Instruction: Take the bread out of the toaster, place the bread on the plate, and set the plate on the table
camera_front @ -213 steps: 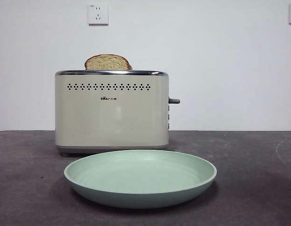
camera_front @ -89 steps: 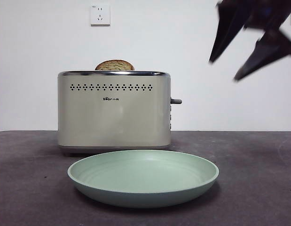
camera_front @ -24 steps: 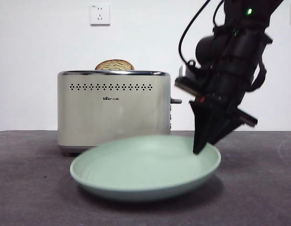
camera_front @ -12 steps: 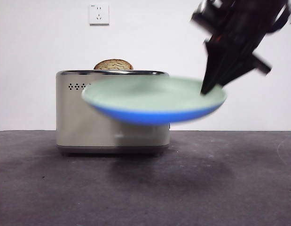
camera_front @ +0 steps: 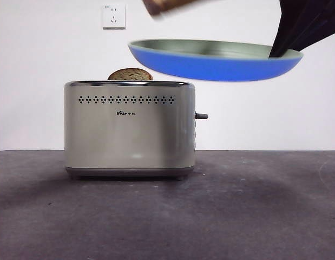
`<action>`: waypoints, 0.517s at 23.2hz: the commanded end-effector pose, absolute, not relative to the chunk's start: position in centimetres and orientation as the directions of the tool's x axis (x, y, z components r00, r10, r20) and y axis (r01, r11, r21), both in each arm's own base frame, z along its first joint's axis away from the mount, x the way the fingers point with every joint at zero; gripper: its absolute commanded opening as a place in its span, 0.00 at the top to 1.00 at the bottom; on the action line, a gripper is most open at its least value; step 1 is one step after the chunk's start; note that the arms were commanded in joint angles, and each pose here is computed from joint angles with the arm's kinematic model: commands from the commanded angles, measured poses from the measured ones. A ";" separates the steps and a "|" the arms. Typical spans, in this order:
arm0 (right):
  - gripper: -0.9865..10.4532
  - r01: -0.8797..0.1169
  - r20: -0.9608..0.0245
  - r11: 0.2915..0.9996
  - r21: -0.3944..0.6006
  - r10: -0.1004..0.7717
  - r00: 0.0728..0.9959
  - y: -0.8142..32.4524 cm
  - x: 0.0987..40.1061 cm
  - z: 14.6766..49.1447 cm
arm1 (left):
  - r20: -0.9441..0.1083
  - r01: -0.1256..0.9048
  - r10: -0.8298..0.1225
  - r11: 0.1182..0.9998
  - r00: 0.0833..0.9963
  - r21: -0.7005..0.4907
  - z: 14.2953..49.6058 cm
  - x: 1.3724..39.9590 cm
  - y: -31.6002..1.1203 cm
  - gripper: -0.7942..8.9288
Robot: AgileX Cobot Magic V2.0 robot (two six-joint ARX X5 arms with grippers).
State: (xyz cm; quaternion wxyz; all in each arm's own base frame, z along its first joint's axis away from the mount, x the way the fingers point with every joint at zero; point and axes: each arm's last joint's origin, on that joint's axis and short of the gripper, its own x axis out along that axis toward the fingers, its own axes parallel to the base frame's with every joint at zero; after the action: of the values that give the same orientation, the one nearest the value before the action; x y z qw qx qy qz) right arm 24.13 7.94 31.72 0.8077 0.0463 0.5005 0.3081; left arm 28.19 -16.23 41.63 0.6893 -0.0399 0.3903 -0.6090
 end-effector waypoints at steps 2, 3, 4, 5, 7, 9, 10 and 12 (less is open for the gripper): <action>0.93 -0.459 -0.788 0.797 0.393 0.549 0.278 7.9 23.9 31.5 | -0.493 0.818 -0.861 0.192 -0.124 -0.542 39.9 28.8 -19.5 0.93; 0.93 -0.458 -0.792 0.797 0.394 0.547 0.271 7.9 23.8 31.5 | -0.514 0.825 -0.849 0.197 -0.127 -0.529 39.2 28.9 -20.7 0.93; 0.93 -0.456 -0.794 0.797 0.395 0.546 0.266 7.9 23.8 31.5 | -0.553 0.836 -0.827 0.229 -0.104 -0.499 38.6 29.0 -21.7 0.93; 0.93 -0.454 -0.797 0.798 0.397 0.545 0.261 7.9 23.7 31.4 | -0.600 0.844 -0.797 0.270 -0.075 -0.463 38.0 29.0 -22.6 0.93; 0.93 -0.452 -0.799 0.799 0.398 0.543 0.257 7.8 23.5 31.5 | -0.649 0.845 -0.758 0.301 -0.069 -0.441 37.0 28.9 -23.9 0.93; 0.93 -0.456 -0.796 0.798 0.395 0.545 0.264 7.8 23.3 31.8 | -0.661 0.842 -0.745 0.297 -0.091 -0.451 36.1 29.0 -24.7 0.93; 0.93 -0.458 -0.794 0.797 0.394 0.546 0.268 7.7 23.2 31.9 | -0.675 0.840 -0.732 0.308 -0.091 -0.447 35.6 29.2 -25.1 0.93; 0.93 -0.462 -0.789 0.796 0.391 0.549 0.276 7.7 23.0 32.1 | -0.748 0.835 -0.664 0.399 -0.022 -0.379 34.8 29.4 -25.4 0.93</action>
State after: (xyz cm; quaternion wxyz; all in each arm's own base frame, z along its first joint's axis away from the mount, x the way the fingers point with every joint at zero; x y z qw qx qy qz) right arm 23.07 7.65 31.82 0.7947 0.0361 0.5220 0.3078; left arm 29.37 -24.94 35.41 0.6954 0.0864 0.4576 -0.5473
